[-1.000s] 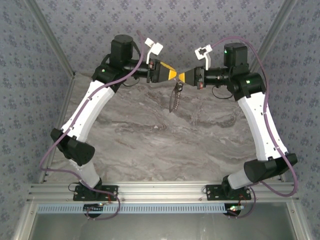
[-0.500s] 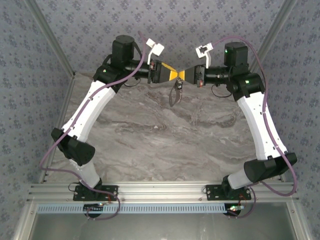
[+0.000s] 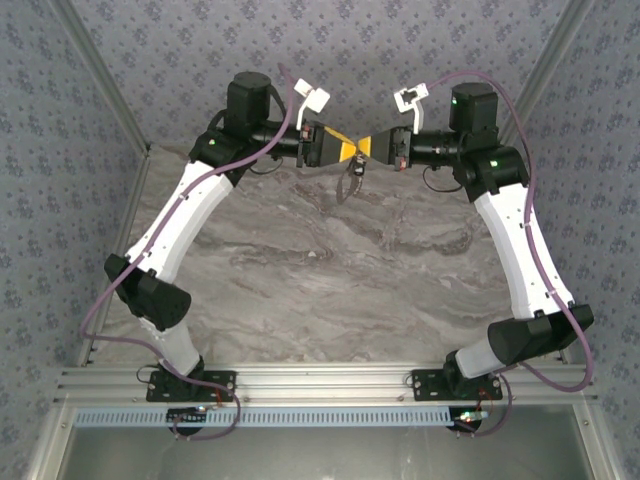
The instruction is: Put the keys on the keyring
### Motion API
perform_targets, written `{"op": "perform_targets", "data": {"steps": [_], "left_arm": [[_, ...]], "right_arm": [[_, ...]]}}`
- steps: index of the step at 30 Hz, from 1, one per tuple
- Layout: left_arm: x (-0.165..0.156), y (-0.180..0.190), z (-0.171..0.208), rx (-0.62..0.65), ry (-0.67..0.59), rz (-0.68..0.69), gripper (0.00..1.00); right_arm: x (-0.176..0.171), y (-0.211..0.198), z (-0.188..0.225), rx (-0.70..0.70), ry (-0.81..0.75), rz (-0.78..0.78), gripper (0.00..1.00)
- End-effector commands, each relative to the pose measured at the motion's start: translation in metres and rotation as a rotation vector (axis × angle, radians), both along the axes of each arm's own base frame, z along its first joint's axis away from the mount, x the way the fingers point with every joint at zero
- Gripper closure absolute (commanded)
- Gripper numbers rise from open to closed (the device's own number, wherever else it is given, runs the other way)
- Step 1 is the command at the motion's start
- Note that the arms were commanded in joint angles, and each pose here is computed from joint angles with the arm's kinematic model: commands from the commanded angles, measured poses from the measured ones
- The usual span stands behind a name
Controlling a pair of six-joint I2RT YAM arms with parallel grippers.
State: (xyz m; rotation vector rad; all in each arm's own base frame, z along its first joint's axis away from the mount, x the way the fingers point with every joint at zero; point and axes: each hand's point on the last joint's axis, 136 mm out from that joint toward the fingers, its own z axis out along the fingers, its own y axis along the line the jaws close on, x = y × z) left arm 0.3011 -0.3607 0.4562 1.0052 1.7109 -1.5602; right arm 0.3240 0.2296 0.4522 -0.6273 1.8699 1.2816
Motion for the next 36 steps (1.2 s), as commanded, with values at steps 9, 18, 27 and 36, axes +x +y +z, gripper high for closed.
{"op": "perform_targets", "data": {"steps": [9,18,27,36], "left_arm": [[0.029,0.025,0.02,-0.121,-0.049,0.162,0.58],[0.025,0.024,0.021,-0.133,-0.029,0.133,0.58],[0.013,0.013,0.022,-0.135,-0.02,0.062,0.59],[0.005,0.006,0.028,-0.144,-0.029,0.039,0.59]], "right_arm": [[-0.016,-0.005,0.015,0.031,-0.041,0.02,1.0],[-0.013,-0.002,0.021,0.07,-0.043,0.035,1.0],[-0.011,0.0,0.025,0.086,-0.041,0.041,1.0],[-0.011,0.001,0.024,0.087,-0.039,0.046,1.0]]}}
